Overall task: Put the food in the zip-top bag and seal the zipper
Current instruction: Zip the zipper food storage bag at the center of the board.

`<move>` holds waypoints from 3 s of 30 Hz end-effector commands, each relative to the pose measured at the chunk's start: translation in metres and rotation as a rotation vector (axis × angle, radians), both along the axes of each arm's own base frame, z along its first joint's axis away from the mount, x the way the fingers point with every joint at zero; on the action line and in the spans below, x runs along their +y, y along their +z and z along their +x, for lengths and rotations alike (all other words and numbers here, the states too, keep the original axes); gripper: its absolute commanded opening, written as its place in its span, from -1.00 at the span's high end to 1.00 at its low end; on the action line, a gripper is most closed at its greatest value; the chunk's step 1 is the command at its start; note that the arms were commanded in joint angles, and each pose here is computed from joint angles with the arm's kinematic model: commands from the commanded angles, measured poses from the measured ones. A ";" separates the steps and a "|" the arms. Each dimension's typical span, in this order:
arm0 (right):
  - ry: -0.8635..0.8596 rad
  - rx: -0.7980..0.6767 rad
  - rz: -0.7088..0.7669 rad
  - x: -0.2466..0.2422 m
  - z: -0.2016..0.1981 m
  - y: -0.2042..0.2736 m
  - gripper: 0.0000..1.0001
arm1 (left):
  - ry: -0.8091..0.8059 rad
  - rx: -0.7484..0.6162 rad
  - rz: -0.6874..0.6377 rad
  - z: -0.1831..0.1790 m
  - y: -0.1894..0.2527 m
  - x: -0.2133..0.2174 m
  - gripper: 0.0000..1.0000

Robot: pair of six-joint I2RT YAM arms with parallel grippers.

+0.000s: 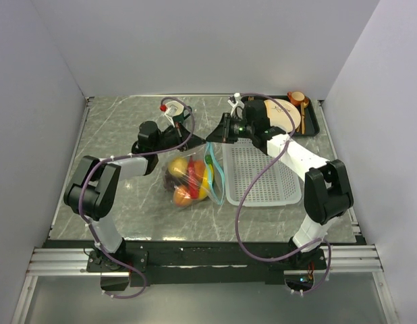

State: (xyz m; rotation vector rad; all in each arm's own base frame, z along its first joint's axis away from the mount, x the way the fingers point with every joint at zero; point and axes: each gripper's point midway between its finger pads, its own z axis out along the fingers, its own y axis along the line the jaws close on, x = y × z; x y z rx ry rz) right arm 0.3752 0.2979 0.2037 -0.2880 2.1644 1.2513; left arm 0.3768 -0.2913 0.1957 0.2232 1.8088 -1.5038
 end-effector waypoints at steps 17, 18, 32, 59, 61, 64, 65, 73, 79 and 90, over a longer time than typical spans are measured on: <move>-0.060 -0.040 -0.108 0.002 -0.013 -0.003 1.00 | 0.077 -0.119 -0.056 0.011 0.055 0.012 0.99; -0.058 -0.059 -0.100 0.004 -0.008 0.007 1.00 | 0.065 -0.122 -0.060 0.009 0.056 0.012 0.99; 0.021 0.012 -0.050 0.015 -0.037 -0.010 1.00 | 0.217 -0.125 -0.084 0.029 0.076 0.022 0.99; 0.008 0.018 -0.091 0.014 -0.067 -0.021 1.00 | 0.415 -0.074 -0.107 0.043 0.087 0.055 0.99; -0.008 0.000 -0.096 0.011 -0.065 -0.014 1.00 | 0.433 -0.066 -0.108 0.045 0.086 0.059 0.99; 0.002 -0.007 -0.093 0.013 -0.067 -0.006 1.00 | 0.455 -0.059 -0.121 0.046 0.087 0.064 0.99; 0.007 -0.010 -0.094 0.013 -0.069 -0.005 1.00 | 0.458 -0.059 -0.123 0.046 0.088 0.065 0.99; 0.016 -0.006 -0.125 0.008 -0.087 -0.013 1.00 | 0.493 -0.046 -0.127 0.050 0.090 0.074 0.99; 0.003 -0.016 -0.124 0.001 -0.097 -0.010 1.00 | 0.487 -0.058 -0.129 0.049 0.095 0.074 0.99; 0.002 -0.050 -0.114 -0.003 -0.102 0.006 1.00 | 0.496 -0.058 -0.111 0.042 0.093 0.077 0.99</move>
